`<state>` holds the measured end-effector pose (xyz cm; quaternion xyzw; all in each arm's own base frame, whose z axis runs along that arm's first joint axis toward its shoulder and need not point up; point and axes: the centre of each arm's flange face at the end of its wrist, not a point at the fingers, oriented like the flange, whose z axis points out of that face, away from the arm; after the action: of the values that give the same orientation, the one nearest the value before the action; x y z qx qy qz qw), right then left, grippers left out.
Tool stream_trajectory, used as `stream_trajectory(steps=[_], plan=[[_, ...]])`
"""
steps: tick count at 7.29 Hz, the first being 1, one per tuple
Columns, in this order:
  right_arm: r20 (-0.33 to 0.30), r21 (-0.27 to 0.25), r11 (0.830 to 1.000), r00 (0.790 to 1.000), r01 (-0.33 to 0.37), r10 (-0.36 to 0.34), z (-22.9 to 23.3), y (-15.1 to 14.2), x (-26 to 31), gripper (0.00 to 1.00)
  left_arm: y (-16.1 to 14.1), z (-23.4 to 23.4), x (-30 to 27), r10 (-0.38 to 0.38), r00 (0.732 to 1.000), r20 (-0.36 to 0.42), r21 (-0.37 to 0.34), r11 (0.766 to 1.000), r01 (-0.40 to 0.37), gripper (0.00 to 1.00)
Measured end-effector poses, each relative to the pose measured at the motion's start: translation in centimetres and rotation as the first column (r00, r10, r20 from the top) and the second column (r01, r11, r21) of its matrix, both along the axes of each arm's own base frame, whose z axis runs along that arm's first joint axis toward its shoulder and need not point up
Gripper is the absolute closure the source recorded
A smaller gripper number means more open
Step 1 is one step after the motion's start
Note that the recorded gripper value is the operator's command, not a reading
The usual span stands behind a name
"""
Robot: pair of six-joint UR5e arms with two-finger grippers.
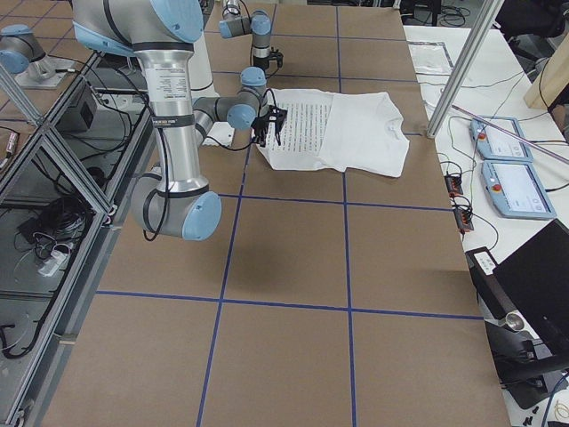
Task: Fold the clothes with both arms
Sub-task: 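Move both grippers down to the hem corners nearest the robot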
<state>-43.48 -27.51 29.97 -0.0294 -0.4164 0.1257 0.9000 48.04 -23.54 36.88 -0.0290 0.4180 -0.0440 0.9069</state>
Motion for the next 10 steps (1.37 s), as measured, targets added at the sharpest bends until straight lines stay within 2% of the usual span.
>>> stream_trajectory(steps=[4,10], plan=[[0.0,0.0,1.0,1.0,-0.004,0.004,0.03,-0.24,0.14,1.0,-0.81,0.67,-0.11,-0.039,0.999,0.021,0.027,0.999,0.038,0.03],[-0.004,0.013,1.0,1.0,0.003,-0.003,0.1,-0.61,0.35,1.0,-0.57,0.8,0.08,-0.041,0.999,0.026,0.024,0.999,0.04,0.28]])
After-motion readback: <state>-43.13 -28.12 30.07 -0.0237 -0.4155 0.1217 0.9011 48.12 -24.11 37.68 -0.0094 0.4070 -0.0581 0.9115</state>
